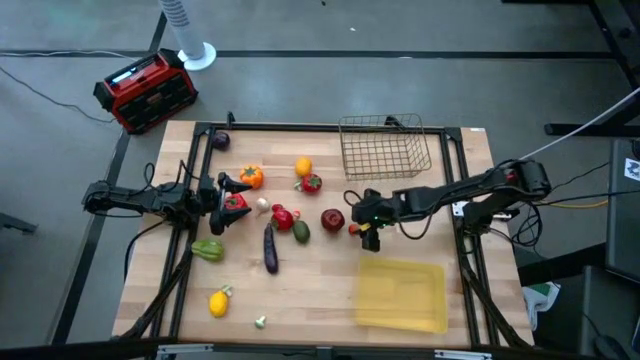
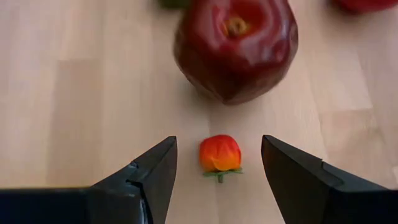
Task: Sort produce into baskets
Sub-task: Put the small tomato into the yellow bin
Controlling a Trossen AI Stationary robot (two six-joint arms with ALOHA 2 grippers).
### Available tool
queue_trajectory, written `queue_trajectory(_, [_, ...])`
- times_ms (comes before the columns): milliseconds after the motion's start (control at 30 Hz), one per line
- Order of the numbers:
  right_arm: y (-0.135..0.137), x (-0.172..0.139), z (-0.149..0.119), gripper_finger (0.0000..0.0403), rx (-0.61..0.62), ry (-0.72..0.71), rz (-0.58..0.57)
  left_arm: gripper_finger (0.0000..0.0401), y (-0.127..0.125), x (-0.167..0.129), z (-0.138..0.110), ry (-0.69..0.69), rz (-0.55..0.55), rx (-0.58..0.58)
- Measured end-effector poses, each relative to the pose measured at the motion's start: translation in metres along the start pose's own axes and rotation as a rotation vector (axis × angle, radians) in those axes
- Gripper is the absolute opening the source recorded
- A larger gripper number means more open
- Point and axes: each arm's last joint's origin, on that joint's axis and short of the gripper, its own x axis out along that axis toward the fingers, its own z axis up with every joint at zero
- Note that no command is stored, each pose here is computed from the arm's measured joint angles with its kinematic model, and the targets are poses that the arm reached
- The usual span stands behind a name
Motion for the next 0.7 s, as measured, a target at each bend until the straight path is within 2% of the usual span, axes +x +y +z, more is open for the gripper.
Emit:
queue_trajectory(433, [0.0,0.031,-0.012,0.0232,-0.002,0.096,-0.002,0.0392,0.0,0.0,0.0,0.004,0.001,0.005])
queue_trajectory(700, [0.0,0.038,-0.015,0.0232,-0.003,0.12,-0.003,0.0392,0.0,0.0,0.0,0.004,0.001,0.006])
